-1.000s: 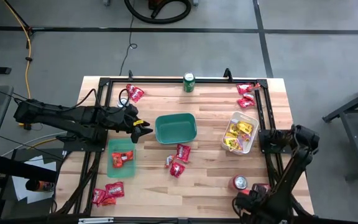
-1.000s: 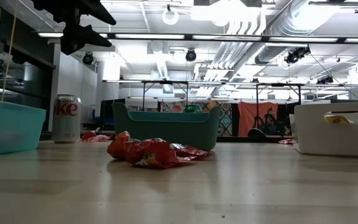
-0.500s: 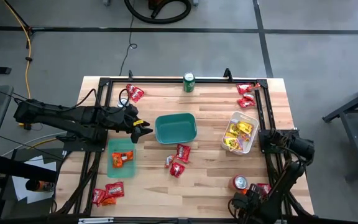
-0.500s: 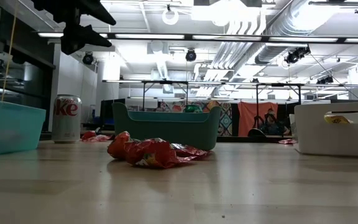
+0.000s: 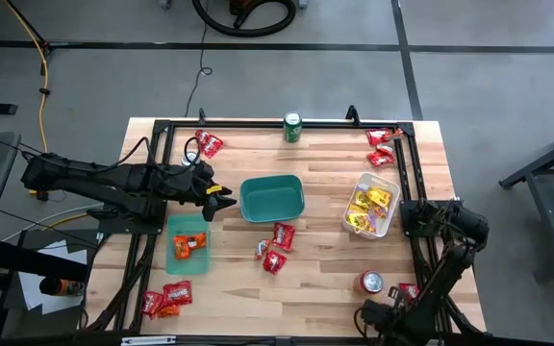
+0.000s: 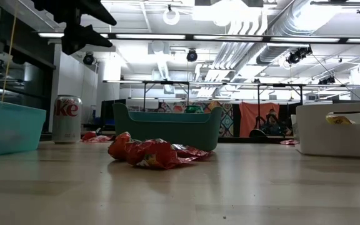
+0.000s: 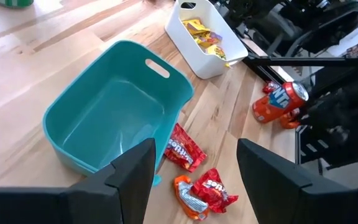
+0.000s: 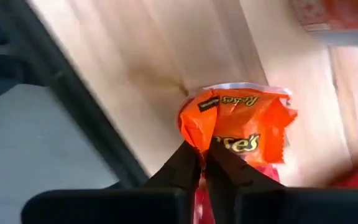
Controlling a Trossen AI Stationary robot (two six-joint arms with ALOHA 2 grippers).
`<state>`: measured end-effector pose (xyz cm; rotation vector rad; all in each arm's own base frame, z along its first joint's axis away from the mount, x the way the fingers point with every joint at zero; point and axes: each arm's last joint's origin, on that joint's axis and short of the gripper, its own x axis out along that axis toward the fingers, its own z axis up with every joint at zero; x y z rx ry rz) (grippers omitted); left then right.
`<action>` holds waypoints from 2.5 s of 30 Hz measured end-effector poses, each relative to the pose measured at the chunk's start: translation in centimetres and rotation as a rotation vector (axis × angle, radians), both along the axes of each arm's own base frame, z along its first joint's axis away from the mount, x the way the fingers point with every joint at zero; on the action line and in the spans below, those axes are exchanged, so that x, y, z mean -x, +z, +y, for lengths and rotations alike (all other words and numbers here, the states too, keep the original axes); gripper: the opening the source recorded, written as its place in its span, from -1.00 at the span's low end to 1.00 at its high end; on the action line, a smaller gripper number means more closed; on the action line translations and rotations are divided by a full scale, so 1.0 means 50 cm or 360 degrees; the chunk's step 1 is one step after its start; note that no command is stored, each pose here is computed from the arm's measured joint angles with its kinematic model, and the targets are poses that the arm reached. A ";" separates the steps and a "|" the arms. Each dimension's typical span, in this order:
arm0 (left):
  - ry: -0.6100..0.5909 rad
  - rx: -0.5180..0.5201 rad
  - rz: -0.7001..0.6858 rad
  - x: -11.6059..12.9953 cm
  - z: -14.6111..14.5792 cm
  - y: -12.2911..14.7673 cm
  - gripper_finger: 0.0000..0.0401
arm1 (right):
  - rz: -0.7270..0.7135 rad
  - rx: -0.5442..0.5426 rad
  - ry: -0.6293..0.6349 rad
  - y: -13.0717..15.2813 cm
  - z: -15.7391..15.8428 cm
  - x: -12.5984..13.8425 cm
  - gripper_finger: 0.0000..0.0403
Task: Sort candy
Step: Put the orange chocolate into the light green bin
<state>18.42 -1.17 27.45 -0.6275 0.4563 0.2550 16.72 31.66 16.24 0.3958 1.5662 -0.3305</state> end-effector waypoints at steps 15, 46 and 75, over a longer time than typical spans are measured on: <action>0.0020 -0.0038 0.0000 0.000 0.001 0.000 0.06 | -0.0835 -0.0670 0.0651 0.258 -0.058 -0.028 -0.97; -0.0348 0.0095 -0.0304 -0.008 -0.018 0.037 0.06 | -0.1643 0.0343 0.0914 0.333 -0.458 -0.332 -0.98; -0.0646 -0.0640 -0.0763 -0.128 -0.122 0.018 0.06 | -0.1957 0.0060 0.1031 0.359 -0.462 -0.353 -0.98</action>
